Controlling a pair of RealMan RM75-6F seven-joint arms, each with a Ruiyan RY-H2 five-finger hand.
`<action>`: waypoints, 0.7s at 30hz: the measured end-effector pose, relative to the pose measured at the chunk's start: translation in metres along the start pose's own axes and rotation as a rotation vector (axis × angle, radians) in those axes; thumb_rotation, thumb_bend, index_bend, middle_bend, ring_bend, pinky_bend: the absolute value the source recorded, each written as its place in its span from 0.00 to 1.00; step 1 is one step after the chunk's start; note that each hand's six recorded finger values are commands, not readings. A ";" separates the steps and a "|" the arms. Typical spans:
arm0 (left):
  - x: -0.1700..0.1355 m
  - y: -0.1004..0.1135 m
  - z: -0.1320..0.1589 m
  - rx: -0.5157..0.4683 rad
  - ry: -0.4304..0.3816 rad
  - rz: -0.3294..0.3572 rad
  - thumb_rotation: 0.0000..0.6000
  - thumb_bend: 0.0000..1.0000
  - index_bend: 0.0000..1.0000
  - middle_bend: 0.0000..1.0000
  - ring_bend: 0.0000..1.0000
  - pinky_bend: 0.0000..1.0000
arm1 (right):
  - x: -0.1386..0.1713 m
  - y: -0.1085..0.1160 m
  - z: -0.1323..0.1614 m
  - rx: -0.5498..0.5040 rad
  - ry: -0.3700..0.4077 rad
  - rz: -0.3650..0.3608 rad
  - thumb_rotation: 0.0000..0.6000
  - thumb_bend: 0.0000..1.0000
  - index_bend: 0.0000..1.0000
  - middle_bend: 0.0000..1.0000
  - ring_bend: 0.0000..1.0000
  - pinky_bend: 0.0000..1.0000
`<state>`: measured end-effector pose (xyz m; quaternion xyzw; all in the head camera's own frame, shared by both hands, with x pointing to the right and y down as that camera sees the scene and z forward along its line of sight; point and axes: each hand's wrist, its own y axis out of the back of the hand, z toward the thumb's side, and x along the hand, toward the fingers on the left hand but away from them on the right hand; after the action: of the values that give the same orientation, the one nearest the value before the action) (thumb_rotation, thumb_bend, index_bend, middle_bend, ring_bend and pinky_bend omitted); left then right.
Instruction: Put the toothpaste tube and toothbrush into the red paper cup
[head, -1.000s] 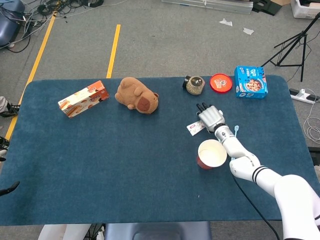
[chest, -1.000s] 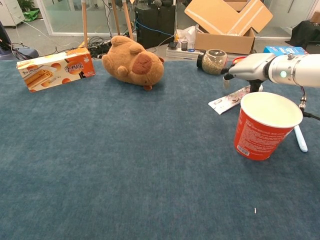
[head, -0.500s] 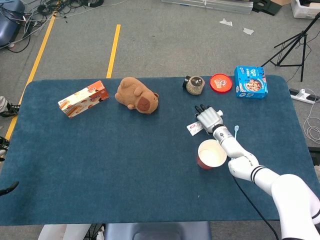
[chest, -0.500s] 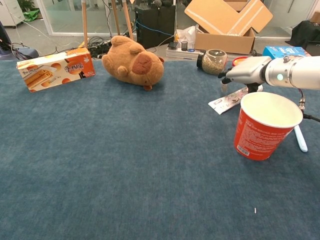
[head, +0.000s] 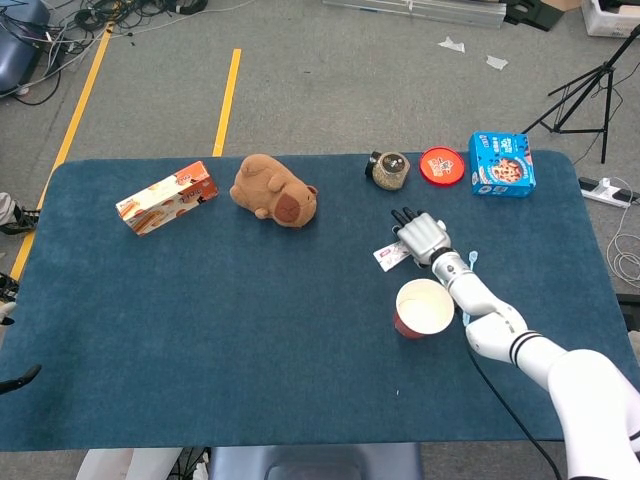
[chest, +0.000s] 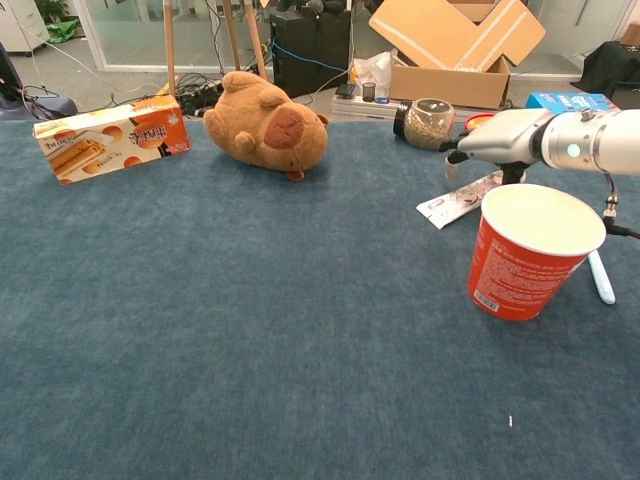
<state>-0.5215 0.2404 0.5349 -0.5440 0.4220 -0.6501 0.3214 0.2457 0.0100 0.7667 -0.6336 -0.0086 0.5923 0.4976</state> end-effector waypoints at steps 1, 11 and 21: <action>0.000 -0.001 0.000 0.004 0.002 -0.002 1.00 0.00 0.16 0.31 0.25 0.21 | 0.000 0.000 -0.001 -0.002 0.003 -0.002 1.00 0.21 0.26 0.00 0.00 0.23; 0.005 -0.011 -0.004 0.049 0.027 -0.016 1.00 0.00 0.16 0.31 0.25 0.22 | 0.005 -0.006 -0.013 -0.028 0.035 -0.013 1.00 0.21 0.26 0.00 0.00 0.23; 0.010 -0.021 -0.009 0.094 0.055 -0.030 1.00 0.00 0.16 0.31 0.25 0.22 | 0.005 -0.014 -0.024 -0.050 0.064 -0.012 1.00 0.21 0.26 0.00 0.00 0.23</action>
<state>-0.5316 0.2430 0.5578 -0.5165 0.3913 -0.6888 0.3250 0.2738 0.0050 0.7667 -0.6646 -0.0111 0.5682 0.4851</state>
